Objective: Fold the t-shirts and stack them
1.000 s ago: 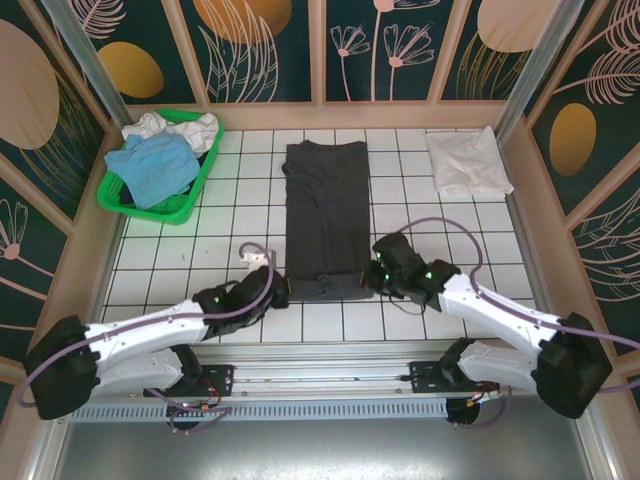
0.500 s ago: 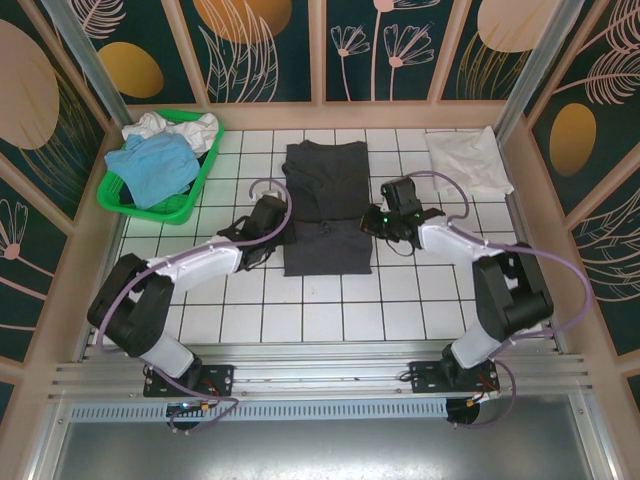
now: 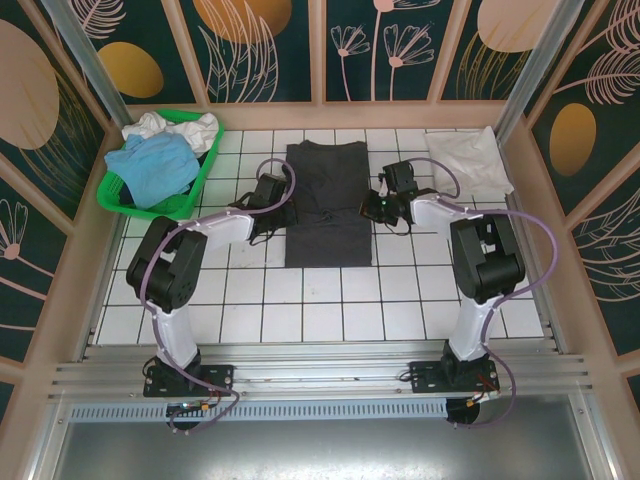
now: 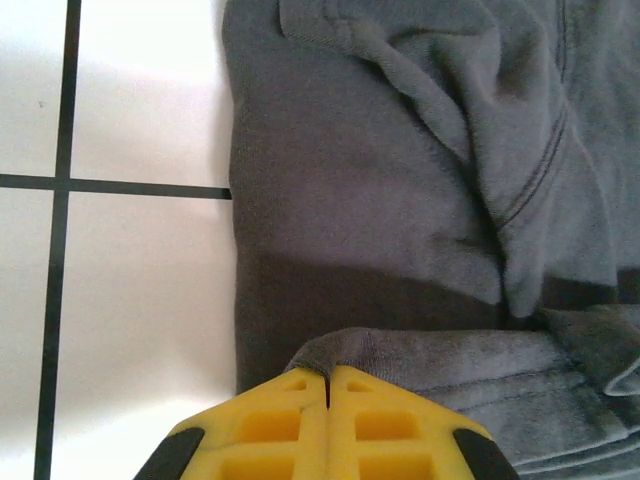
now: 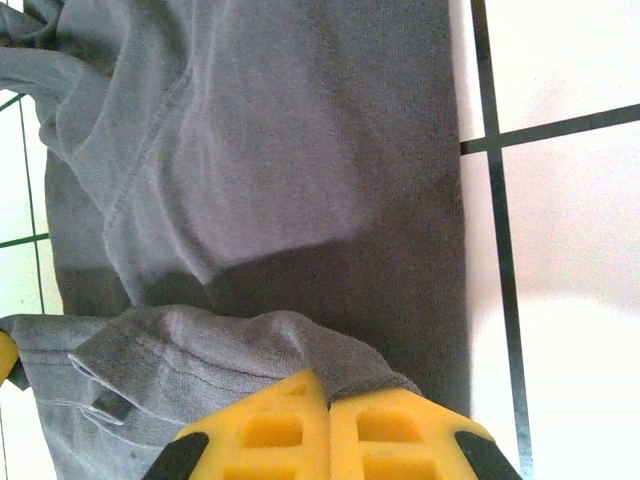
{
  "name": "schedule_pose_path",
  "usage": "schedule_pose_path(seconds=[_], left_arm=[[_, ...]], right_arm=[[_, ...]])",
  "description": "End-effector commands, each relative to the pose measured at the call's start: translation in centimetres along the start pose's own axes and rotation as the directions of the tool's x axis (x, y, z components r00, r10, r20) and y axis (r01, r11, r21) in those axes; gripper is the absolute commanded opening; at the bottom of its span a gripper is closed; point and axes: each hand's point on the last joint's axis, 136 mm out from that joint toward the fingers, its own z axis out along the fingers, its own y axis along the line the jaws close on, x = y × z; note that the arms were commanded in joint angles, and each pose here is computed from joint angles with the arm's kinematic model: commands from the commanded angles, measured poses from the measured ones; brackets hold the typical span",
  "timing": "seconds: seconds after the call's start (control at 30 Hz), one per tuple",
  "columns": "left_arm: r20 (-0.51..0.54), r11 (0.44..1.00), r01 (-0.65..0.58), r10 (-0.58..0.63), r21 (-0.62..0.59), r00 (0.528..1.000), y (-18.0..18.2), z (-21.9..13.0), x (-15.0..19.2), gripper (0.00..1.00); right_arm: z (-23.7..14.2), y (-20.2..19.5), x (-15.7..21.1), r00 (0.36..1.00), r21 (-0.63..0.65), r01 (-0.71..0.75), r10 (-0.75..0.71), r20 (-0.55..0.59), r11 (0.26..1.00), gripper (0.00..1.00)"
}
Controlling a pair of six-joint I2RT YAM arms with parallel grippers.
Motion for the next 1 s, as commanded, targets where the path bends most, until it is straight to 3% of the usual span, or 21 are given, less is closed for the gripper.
schedule_pose_path(seconds=[0.0, 0.03, 0.13, 0.2, 0.33, 0.4, 0.57, 0.67, 0.97], left_arm=[[-0.017, 1.0, -0.013, 0.013, 0.029, 1.0, -0.4, 0.6, -0.9, 0.0], [-0.022, 1.0, -0.016, 0.017, 0.023, 1.0, -0.3, 0.8, -1.0, 0.03], [-0.023, 1.0, -0.02, 0.021, 0.006, 1.0, 0.0, 1.0, -1.7, 0.57], [-0.017, 1.0, -0.03, 0.03, 0.0, 0.999, 0.0, 0.7, -2.3, 0.66], [0.028, 0.998, -0.066, 0.067, -0.009, 0.997, -0.5, -1.0, -4.1, 0.7], [0.059, 0.997, -0.079, 0.08, -0.015, 0.995, -0.6, -2.4, -4.8, 0.71], [0.122, 0.997, -0.077, 0.08, -0.028, 0.989, -0.1, -5.9, -5.0, 0.73], [0.159, 0.998, -0.063, 0.063, -0.006, 0.985, 0.1, -8.1, -4.5, 0.74], [0.142, 0.999, -0.03, 0.032, -0.011, 0.989, 2.6, -9.3, -0.4, 0.75]], right_arm=[[0.2, 0.0, -1.3, 1.0, -0.006, 0.012, -0.012, 0.008, 1.0, 0.03], [0.2, -0.3, -1.5, 1.0, 0.003, 0.009, -0.009, 0.01, 1.0, 0.06], [-0.4, -0.6, -2.9, 0.999, 0.03, 0.009, -0.01, 0.039, 1.0, 0.34], [-1.3, -0.4, -4.1, 0.997, 0.056, 0.027, -0.032, 0.075, 0.998, 0.34], [-4.9, 1.0, -5.4, 0.974, 0.124, 0.08, -0.103, 0.199, 0.989, 0.36], [-5.7, 2.6, -3.8, 0.962, 0.124, 0.125, -0.15, 0.228, 0.984, 0.36], [-2.3, 6.9, 4.9, 0.964, 0.0, 0.249, -0.248, 0.094, 0.968, 0.33], [0.5, 7.3, 7.2, 0.96, 0.016, 0.278, -0.278, 0.008, 0.96, 0.32], [4.8, 6.4, 4.0, 0.947, 0.159, 0.32, -0.321, -0.022, 0.934, 0.29]])
